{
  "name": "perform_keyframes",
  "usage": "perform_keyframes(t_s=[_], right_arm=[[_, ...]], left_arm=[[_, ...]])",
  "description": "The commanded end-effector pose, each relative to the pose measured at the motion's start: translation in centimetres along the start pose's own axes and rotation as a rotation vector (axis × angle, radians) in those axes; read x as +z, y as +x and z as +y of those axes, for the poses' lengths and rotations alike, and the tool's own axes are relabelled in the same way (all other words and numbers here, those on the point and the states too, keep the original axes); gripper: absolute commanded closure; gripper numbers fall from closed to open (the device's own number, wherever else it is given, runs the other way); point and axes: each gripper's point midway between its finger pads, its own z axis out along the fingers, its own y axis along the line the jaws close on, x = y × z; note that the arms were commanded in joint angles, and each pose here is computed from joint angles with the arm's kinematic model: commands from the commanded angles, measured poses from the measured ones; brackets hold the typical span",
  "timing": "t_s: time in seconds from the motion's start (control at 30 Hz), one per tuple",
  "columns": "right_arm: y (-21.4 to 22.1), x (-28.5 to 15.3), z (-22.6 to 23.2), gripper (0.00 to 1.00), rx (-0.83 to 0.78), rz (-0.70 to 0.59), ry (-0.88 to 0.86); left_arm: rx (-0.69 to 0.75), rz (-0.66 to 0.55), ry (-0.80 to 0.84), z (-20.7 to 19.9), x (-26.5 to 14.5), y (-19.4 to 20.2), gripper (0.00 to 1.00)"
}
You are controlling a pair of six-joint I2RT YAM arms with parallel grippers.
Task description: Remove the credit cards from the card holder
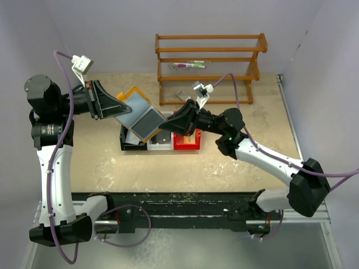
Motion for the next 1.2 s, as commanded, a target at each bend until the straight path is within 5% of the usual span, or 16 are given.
perform_keyframes(t_s=[0.0, 0.23, 0.67, 0.83, 1.03, 1.17], right_arm=[[-3.5, 0.6, 2.0, 0.75, -0.078, -0.1, -0.002], [-4.3, 1.7, 2.6, 0.55, -0.057, -0.116, -0.02], [-3.9, 4.5, 4.2, 0.47, -0.032, -0.076, -0.128], [-3.9, 5.5, 4.1, 0.58, 0.01, -0.07, -0.153], [-3.1, 5.1, 3.3, 0.84, 0.061, -0.034, -0.092], [-2.8, 4.8, 1.9, 0.98, 0.051, -0.006, 0.02]], left_arm=[[0.019, -0.015, -0.002, -0.5, 0.0, -0.1, 0.96], [0.011, -0.012, -0.006, 0.0, 0.0, 0.2, 0.96], [-0.015, -0.008, -0.023, 1.5, 0.0, 1.1, 0.96], [-0.003, 0.001, -0.026, 1.7, -0.1, 1.6, 0.96], [0.073, 0.003, -0.063, 2.1, -0.2, 1.5, 0.94], [0.151, -0.006, -0.131, 2.8, -0.4, 1.0, 0.81]])
